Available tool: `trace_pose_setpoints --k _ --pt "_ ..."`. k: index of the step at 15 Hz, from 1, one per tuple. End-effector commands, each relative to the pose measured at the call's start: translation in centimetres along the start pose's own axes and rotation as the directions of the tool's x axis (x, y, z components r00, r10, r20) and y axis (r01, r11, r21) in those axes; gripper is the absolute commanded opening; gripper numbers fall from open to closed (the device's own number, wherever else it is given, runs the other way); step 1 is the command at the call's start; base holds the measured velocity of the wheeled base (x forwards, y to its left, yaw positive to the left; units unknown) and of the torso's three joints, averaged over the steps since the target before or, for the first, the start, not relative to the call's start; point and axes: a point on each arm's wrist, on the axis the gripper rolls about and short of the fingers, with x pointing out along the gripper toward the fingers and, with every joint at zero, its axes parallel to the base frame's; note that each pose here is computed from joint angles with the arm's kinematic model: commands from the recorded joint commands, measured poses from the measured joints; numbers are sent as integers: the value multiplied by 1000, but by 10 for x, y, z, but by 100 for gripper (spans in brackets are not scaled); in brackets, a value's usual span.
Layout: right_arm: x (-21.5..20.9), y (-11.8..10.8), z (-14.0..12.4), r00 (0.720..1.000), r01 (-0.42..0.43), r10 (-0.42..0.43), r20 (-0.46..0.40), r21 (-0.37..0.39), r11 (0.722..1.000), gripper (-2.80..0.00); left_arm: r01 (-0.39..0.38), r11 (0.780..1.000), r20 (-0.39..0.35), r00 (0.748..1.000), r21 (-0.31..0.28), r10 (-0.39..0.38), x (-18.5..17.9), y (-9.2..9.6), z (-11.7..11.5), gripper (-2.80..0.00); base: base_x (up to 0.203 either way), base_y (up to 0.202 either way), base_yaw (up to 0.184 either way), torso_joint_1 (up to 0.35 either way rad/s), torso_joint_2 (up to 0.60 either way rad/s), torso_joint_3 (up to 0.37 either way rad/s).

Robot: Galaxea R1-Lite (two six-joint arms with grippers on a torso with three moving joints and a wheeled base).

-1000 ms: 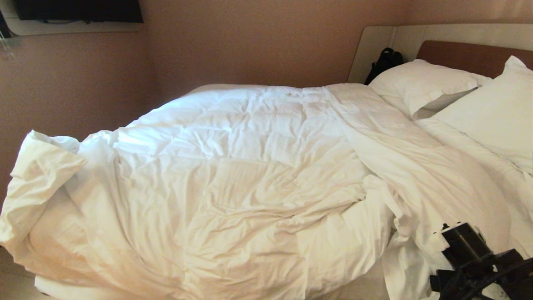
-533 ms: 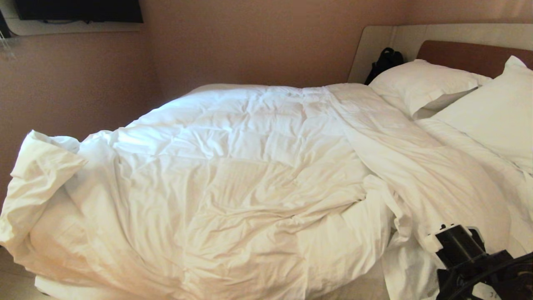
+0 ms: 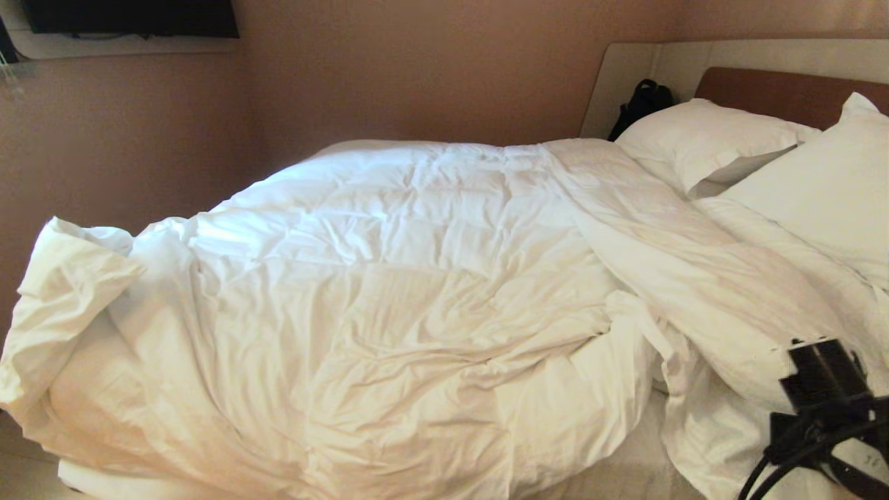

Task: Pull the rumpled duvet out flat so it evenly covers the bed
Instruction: Flatten the corners of the folded blanket

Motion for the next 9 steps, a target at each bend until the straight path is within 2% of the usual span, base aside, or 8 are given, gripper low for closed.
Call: trace_pose_setpoints --k 1,3,4,5,9 --pt "-13 -28 29 995 33 -35 90 22 999 -280 0 1000 0 1000 -1 0 0 0 0 -280 0 0 0 0 0 0" --pt "-22 -52 65 986 72 -82 144 73 995 -280 -1 1000 0 1000 -1 1 0 0 0 -280 0 0 0 0 0 0" --pt "-23 -60 74 985 86 -96 144 70 994 -280 -1 1000 0 1000 -1 1 0 0 0 -280 0 0 0 0 0 0" --pt "-25 -63 80 984 89 -99 146 71 993 -280 -1 1000 0 1000 -1 1 0 0 0 -280 0 0 0 0 0 0" --pt "-33 -77 126 970 103 -134 204 158 982 -280 -1 1000 0 1000 -1 1 0 0 0 -280 0 0 0 0 0 0"
